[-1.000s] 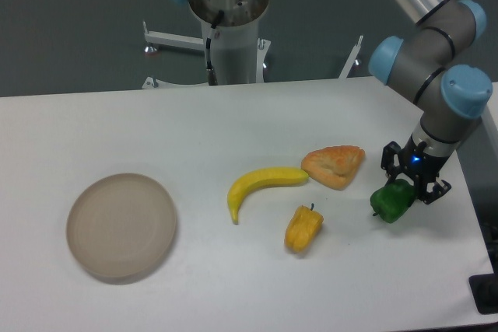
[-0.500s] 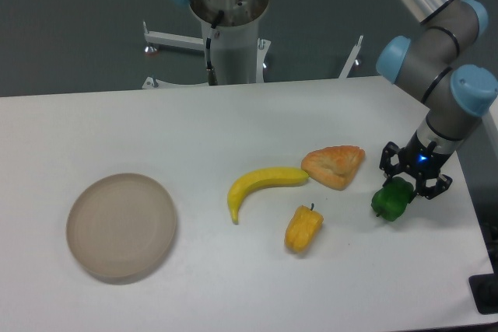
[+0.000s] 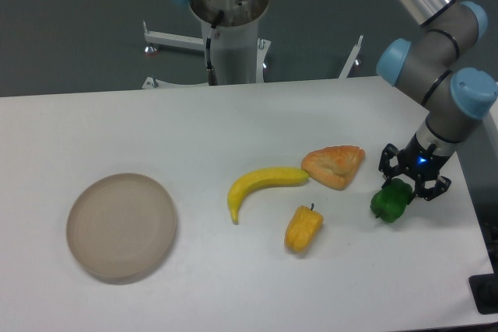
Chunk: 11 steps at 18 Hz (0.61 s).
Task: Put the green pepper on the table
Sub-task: 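Lower the green pepper onto the table beside the bread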
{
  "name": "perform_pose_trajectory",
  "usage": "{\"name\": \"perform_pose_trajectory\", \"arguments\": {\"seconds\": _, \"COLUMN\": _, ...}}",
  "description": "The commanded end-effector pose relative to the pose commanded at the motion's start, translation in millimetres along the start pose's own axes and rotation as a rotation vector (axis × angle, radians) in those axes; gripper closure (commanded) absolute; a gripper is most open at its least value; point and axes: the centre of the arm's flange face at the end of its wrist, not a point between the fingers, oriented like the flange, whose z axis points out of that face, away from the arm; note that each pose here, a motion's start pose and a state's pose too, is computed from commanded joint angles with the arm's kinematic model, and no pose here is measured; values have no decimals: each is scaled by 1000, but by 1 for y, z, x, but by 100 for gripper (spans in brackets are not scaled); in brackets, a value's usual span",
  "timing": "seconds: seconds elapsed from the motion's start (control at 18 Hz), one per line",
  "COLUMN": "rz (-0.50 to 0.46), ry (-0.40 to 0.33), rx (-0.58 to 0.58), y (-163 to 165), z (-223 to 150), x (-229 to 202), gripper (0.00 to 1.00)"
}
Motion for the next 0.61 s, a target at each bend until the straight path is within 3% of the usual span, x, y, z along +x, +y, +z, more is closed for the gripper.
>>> {"name": "perform_pose_trajectory", "arguments": {"seconds": 0.17, "rz": 0, "ry": -2, "rx": -3, "y": 0, "z": -1, "x": 0, "gripper": 58}}
{"name": "perform_pose_trajectory", "arguments": {"seconds": 0.39, "rz": 1, "ry": -4, "rx": -4, "y": 0, "z": -2, "x": -1, "gripper": 32}}
{"name": "perform_pose_trajectory", "arguments": {"seconds": 0.61, "rz": 2, "ry": -8, "rx": -3, "y": -1, "z": -4, "x": -2, "gripper": 16}}
